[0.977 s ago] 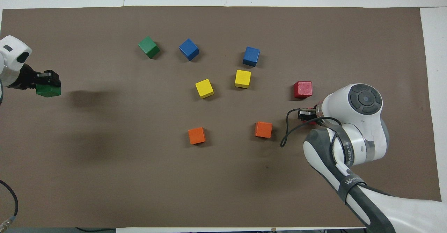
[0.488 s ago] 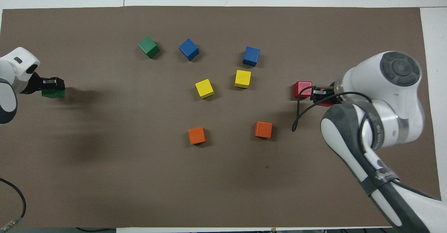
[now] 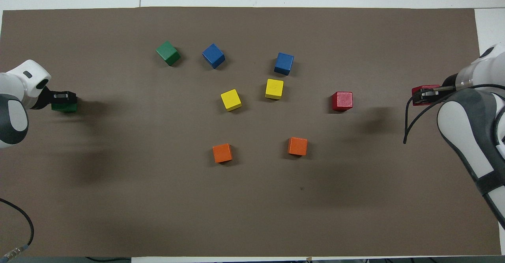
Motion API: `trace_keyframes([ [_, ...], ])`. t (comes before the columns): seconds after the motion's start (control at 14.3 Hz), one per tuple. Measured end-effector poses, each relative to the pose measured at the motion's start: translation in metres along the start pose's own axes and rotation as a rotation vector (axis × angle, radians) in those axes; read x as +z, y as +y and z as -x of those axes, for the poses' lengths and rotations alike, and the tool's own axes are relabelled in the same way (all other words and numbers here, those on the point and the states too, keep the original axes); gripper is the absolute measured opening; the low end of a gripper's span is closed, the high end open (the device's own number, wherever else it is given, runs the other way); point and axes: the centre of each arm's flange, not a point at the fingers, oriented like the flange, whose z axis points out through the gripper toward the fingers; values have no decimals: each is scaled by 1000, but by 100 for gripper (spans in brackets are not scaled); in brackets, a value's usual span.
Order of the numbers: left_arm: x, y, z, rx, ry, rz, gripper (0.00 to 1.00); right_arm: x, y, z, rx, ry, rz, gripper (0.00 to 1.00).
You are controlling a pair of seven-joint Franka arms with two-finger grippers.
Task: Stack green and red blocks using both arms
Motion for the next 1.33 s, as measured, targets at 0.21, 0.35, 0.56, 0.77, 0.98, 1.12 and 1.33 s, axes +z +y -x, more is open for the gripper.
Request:
trace_keyframes([
  [0.21,-7,0,-4,38,-18,5,94,28,20,3,4,-9,3,54],
  [0.35,-33,-1,-18,45,-45,12,100,44,16,3,-2,-8,4,54],
  [0.56,-94,33,-54,-60,-36,14,100,62,14,9,-4,-13,4,54],
  [0.77,-108,158,-75,-278,-18,15,100,75,16,18,2,-41,-1,54],
  [0.98,-86,251,-79,-480,-41,9,100,82,24,23,3,-36,0,54],
  [1.12,-69,277,-93,-574,-41,10,100,86,25,25,4,-32,1,54],
  [1.33,-57,285,-111,-670,-33,-3,100,92,25,26,4,-29,2,54],
])
